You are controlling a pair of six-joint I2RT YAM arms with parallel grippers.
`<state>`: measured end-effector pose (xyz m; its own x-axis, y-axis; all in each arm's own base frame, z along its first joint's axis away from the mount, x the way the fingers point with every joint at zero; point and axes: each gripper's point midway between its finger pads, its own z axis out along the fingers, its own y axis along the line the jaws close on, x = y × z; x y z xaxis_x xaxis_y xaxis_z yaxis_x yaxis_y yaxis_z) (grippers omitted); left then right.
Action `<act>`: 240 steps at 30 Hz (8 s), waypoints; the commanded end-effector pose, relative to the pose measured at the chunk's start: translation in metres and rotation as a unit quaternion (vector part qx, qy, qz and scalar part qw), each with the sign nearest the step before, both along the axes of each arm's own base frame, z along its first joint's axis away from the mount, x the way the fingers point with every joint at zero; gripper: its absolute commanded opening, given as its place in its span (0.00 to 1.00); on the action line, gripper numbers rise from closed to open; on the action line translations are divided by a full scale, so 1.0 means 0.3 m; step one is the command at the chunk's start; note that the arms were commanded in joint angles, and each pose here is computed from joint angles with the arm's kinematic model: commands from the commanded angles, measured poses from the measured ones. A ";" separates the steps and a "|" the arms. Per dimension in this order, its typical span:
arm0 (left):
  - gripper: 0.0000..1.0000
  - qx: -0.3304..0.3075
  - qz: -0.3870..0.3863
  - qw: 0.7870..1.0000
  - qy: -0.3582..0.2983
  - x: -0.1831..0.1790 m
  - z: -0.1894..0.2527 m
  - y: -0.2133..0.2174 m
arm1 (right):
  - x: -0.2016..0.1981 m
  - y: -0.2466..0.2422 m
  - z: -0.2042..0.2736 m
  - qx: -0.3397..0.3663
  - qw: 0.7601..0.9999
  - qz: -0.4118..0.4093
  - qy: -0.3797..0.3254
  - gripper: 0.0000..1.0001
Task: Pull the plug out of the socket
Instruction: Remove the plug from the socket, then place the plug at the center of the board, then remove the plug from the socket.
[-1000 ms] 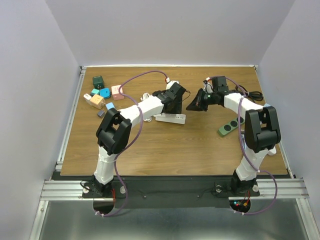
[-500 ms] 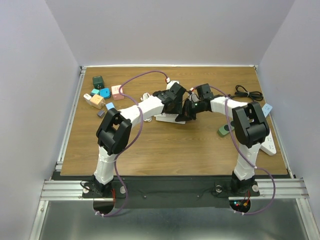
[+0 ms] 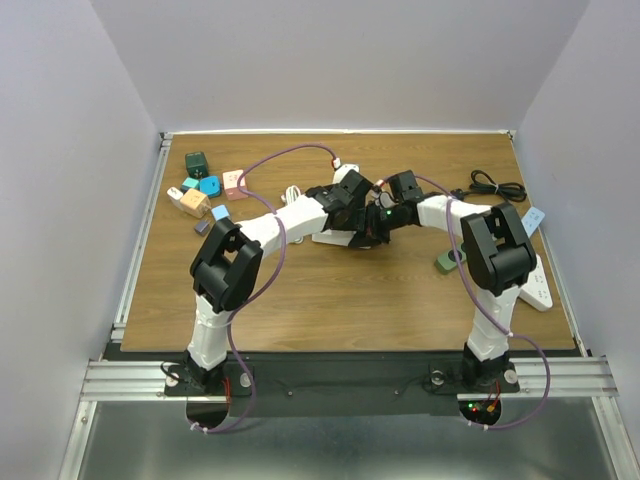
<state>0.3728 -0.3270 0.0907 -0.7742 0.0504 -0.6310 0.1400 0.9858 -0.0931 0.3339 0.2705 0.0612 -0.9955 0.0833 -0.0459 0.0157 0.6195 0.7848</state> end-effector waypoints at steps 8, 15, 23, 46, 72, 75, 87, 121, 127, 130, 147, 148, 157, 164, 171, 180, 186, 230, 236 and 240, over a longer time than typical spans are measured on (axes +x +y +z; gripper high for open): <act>0.00 0.001 -0.006 1.000 -0.003 -0.048 0.027 0.019 | 0.104 -0.076 0.116 -0.053 0.994 -0.060 -0.073 0.00; 0.00 -0.007 -0.011 1.000 -0.011 -0.050 0.048 -0.009 | 0.120 -0.066 0.075 -0.052 0.995 -0.054 -0.059 0.00; 0.00 -0.019 -0.009 1.000 -0.023 -0.031 0.081 -0.043 | 0.075 -0.103 -0.071 -0.096 0.994 -0.055 -0.023 0.01; 0.00 -0.041 -0.032 0.998 -0.021 0.021 0.301 -0.142 | -0.094 -0.312 -0.446 -0.345 0.938 -0.016 0.031 0.00; 0.00 -0.110 -0.049 0.992 -0.044 0.101 0.450 -0.120 | -0.119 -0.368 -0.553 -0.393 0.918 -0.013 0.054 0.00; 0.00 -0.061 -0.058 0.996 -0.003 0.082 0.385 -0.154 | -0.117 -0.368 -0.558 -0.394 0.917 -0.013 0.054 0.00; 0.00 -0.115 -0.055 0.992 0.004 0.055 0.370 -0.030 | -0.125 -0.374 -0.585 -0.401 0.914 -0.009 0.064 0.00; 0.00 -0.043 0.175 0.980 -0.082 0.382 0.467 0.725 | -0.112 -0.365 -0.574 -0.395 0.917 -0.004 0.061 0.00; 0.00 -0.060 0.196 0.977 -0.060 0.422 0.374 0.831 | -0.111 -0.359 -0.571 -0.392 0.918 -0.003 0.060 0.00; 0.00 -0.065 0.197 0.977 -0.051 0.450 0.318 0.870 | -0.109 -0.359 -0.571 -0.392 0.918 -0.003 0.059 0.01; 0.09 0.000 0.334 0.941 -0.056 0.528 0.236 1.180 | -0.103 -0.346 -0.565 -0.383 0.922 0.001 0.057 0.00; 0.13 0.007 0.334 0.942 -0.043 0.526 0.206 1.182 | -0.102 -0.346 -0.565 -0.382 0.922 0.001 0.057 0.00; 0.75 0.034 0.348 0.936 -0.037 0.523 0.179 1.224 | -0.094 -0.336 -0.556 -0.375 0.925 0.004 0.053 0.00; 0.99 0.037 0.355 0.933 -0.047 0.526 0.207 1.234 | -0.095 -0.333 -0.553 -0.374 0.926 0.004 0.053 0.00; 0.99 0.000 0.345 0.934 -0.091 0.534 0.371 1.187 | -0.094 -0.331 -0.555 -0.371 0.927 0.005 0.053 0.01; 0.99 -0.041 0.166 0.984 -0.042 0.400 0.335 0.635 | -0.078 -0.307 -0.543 -0.355 0.933 0.008 0.049 0.01; 0.99 -0.050 0.089 0.995 -0.005 0.291 0.244 0.347 | -0.002 -0.201 -0.395 -0.276 0.961 0.008 -0.004 0.00; 0.26 0.040 -0.025 0.997 0.059 0.174 -0.021 0.194 | 0.096 0.084 0.172 0.009 0.993 0.034 -0.117 0.01; 0.00 0.036 -0.025 0.997 0.060 0.165 -0.017 0.196 | 0.112 0.105 0.186 0.027 0.993 0.032 -0.113 0.00; 0.00 0.029 -0.022 0.997 0.063 0.157 -0.016 0.192 | 0.158 0.112 0.103 0.010 0.995 0.016 -0.098 0.01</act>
